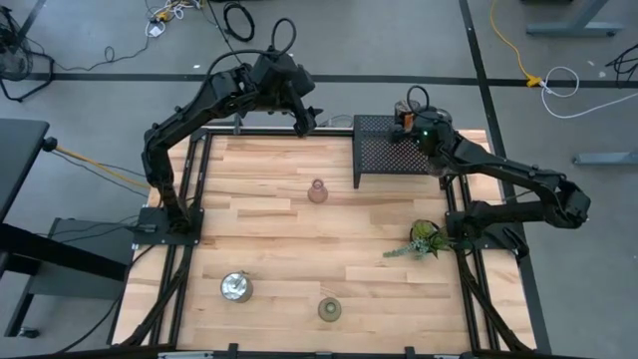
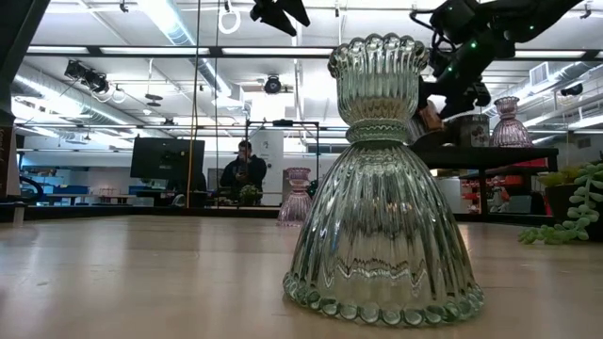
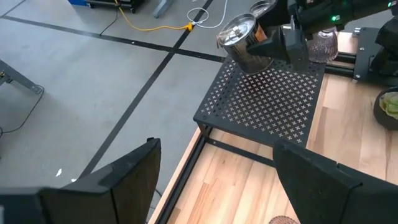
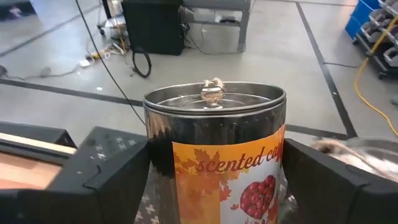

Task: Pick & Place candle stick holders
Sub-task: Put the top silver scented candle on the shelf aligned with the silver scented candle, then put the silver scented candle on the shelf aligned with the silver scented candles

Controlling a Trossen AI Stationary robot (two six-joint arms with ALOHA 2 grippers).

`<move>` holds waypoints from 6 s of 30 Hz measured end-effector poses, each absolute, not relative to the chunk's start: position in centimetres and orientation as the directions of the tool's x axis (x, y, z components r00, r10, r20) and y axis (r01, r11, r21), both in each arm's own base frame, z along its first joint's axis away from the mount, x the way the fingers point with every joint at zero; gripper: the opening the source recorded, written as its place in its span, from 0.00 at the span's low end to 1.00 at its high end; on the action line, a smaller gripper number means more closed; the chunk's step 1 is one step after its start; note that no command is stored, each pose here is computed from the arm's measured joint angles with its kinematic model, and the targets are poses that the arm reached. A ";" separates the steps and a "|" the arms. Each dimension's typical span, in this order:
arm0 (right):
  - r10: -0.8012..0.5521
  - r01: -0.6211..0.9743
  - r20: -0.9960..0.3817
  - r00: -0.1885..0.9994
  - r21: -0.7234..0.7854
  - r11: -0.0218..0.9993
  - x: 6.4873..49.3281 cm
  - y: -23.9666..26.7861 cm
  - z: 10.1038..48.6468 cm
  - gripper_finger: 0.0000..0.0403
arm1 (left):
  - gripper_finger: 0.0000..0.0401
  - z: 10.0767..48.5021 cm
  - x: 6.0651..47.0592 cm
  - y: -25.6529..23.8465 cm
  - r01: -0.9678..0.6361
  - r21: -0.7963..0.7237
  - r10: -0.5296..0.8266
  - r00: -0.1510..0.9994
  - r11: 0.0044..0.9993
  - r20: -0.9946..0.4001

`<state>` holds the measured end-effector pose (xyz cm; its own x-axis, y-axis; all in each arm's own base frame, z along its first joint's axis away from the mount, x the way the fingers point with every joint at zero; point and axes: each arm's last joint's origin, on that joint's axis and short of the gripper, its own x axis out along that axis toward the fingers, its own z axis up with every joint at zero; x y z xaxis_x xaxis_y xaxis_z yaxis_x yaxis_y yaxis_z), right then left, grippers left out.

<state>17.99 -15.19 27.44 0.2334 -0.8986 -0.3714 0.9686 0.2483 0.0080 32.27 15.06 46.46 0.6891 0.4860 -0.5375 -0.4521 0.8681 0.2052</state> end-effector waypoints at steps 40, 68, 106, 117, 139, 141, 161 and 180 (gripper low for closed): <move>-0.888 0.949 -0.359 0.287 -0.021 0.315 18.1 -15.4 27.7 0.85 | 0.77 46.4 32.4 14.9 -0.421 0.183 0.449 0.712 0.888 -0.540; -0.930 0.983 -0.320 0.181 0.089 0.161 17.7 -15.6 28.0 0.98 | 0.77 46.4 32.4 14.9 -0.409 0.172 0.433 0.721 0.896 -0.542; -0.296 0.331 -0.259 0.919 0.107 0.937 15.4 -1.5 34.8 0.98 | 0.67 44.8 29.3 0.3 -0.439 0.053 0.270 0.450 0.897 -0.851; -0.242 0.265 -0.247 0.938 0.066 0.962 14.8 -1.1 35.0 0.98 | 0.67 41.4 26.6 -12.0 -0.612 -0.126 0.203 0.439 0.780 -0.875; -0.168 0.186 -0.255 0.952 0.050 0.981 14.8 -0.9 35.0 0.98 | 0.67 32.2 18.5 -25.4 -0.858 -0.129 0.047 0.175 0.497 -0.983; -0.194 0.212 -0.254 0.947 0.044 0.976 14.8 -1.0 35.0 0.98 | 0.67 31.3 18.1 -26.5 -0.856 -0.112 0.061 0.164 0.504 -0.985; -0.199 0.218 -0.254 0.947 0.047 0.975 14.8 -1.0 35.0 0.98 | 0.67 22.4 18.5 -31.7 -0.821 0.132 0.269 0.027 0.555 -0.963; -0.197 0.219 -0.244 0.950 0.065 0.974 14.8 -1.0 35.1 0.98 | 0.67 15.9 19.0 -30.5 -0.880 0.137 0.447 0.092 0.455 -0.890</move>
